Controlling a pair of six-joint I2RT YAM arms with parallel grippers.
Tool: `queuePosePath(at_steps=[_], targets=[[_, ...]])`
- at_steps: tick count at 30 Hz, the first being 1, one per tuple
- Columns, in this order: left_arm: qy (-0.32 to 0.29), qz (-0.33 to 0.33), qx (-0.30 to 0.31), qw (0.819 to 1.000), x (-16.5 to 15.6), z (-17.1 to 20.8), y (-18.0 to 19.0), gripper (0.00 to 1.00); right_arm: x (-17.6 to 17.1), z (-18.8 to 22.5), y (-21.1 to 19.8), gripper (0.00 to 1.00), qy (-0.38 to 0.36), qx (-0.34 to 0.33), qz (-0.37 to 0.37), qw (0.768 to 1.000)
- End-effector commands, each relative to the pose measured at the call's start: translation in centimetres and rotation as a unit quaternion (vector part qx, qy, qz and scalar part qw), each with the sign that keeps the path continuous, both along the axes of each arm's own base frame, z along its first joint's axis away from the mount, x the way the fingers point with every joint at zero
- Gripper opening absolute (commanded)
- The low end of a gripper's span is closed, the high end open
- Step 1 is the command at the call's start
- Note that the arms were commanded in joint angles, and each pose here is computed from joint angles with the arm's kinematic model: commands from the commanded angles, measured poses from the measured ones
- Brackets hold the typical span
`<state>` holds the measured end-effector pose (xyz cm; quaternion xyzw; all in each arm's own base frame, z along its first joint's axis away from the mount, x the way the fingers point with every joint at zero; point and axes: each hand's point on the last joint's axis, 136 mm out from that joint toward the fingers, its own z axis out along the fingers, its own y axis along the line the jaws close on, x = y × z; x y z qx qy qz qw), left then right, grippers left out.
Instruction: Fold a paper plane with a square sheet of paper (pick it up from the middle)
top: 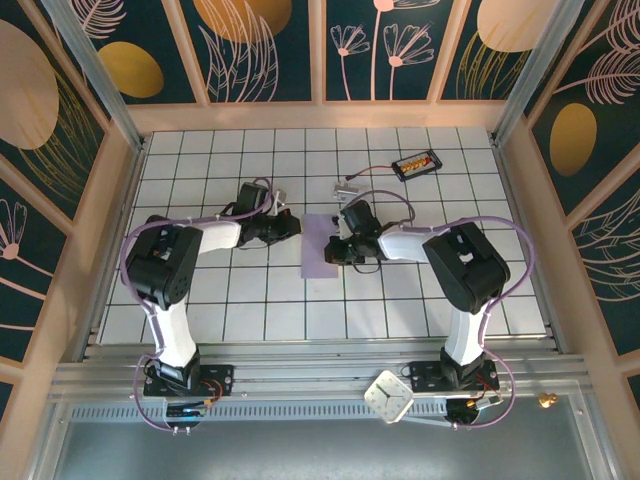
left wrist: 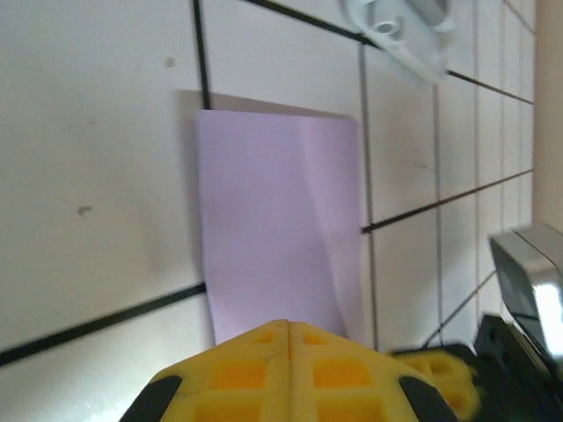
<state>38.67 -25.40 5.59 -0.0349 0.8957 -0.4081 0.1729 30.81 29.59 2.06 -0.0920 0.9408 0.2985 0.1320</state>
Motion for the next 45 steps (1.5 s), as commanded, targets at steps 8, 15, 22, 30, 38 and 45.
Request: queuePosePath(at_steps=[8,15,22,30,38,45], targets=[[-0.033,0.010,0.001,0.999,3.4,1.2,-0.7,0.03,-1.6,3.8,4.0,0.01,-0.004,0.095,0.031,0.995],[-0.020,-0.012,0.001,1.000,5.2,-0.5,-2.0,0.01,-2.3,1.0,5.6,0.00,0.030,0.096,0.025,0.995],[0.000,-0.019,0.026,0.999,6.0,-3.7,-2.0,0.00,-3.9,-2.8,3.3,0.00,0.065,0.045,0.008,0.997],[0.008,-0.019,0.063,0.998,6.1,-5.8,-1.2,0.00,-5.3,-4.3,1.8,0.00,0.083,0.020,0.001,0.996],[0.017,-0.003,0.072,0.997,6.2,-7.5,0.6,0.00,-5.8,-4.6,1.3,0.00,0.088,0.008,0.001,0.996],[0.012,0.003,0.053,0.999,6.2,-8.0,1.5,0.00,-6.0,-4.8,0.9,0.00,0.090,-0.001,0.000,0.996]])
